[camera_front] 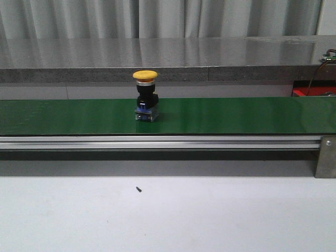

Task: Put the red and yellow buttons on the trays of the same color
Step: 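Lift the yellow button and lower it into the yellow tray, then grasp the second yellow button off the belt with the right gripper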

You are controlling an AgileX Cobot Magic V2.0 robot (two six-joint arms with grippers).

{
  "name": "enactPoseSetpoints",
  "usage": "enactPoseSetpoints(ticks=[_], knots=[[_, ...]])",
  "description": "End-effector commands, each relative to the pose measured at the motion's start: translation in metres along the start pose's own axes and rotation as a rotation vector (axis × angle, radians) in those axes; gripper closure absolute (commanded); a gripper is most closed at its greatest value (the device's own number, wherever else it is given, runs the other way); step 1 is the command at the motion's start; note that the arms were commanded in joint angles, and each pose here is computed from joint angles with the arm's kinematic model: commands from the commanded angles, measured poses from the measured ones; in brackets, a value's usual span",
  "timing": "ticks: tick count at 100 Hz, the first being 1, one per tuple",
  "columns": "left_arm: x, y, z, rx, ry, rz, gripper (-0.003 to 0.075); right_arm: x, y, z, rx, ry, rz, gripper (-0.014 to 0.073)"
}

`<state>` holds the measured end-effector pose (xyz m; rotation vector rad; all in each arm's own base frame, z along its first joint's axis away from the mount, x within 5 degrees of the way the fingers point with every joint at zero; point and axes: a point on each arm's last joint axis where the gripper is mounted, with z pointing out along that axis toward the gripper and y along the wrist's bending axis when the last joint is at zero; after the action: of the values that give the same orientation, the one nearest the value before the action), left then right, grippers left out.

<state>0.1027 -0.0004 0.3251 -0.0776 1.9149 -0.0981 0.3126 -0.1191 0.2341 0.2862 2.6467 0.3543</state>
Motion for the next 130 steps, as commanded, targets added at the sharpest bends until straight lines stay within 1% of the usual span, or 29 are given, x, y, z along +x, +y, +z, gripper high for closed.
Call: enactPoseSetpoints(ticks=[1, 21, 33, 65, 90, 114, 121, 130], knots=[[-0.015, -0.001, -0.004, 0.002, -0.099, -0.014, 0.0740, -0.010, 0.004, -0.004, -0.018, -0.084, -0.007, 0.0389], [-0.015, -0.001, -0.004, 0.002, -0.099, -0.014, 0.0740, -0.013, -0.005, 0.012, 0.000, -0.090, 0.016, 0.0389], [-0.015, -0.001, -0.004, 0.002, -0.099, -0.014, 0.0740, -0.012, -0.009, 0.022, 0.001, -0.070, 0.028, 0.0389], [-0.015, -0.001, -0.004, 0.002, -0.099, -0.014, 0.0740, -0.011, -0.010, 0.025, -0.001, -0.062, 0.032, 0.0385], [-0.014, -0.001, -0.004, 0.003, -0.097, -0.014, 0.0740, -0.010, -0.012, 0.030, -0.010, -0.045, 0.043, 0.0303], [-0.014, -0.001, -0.004, 0.003, -0.097, -0.014, 0.0740, -0.008, -0.015, 0.039, -0.015, -0.021, 0.053, 0.0298], [-0.014, -0.001, -0.004, 0.003, -0.097, -0.014, 0.0739, -0.008, -0.015, 0.040, -0.013, -0.022, 0.054, 0.0256], [-0.014, -0.001, -0.004, 0.003, -0.097, -0.014, 0.0740, -0.009, -0.016, 0.040, -0.009, -0.027, 0.054, 0.0158]])
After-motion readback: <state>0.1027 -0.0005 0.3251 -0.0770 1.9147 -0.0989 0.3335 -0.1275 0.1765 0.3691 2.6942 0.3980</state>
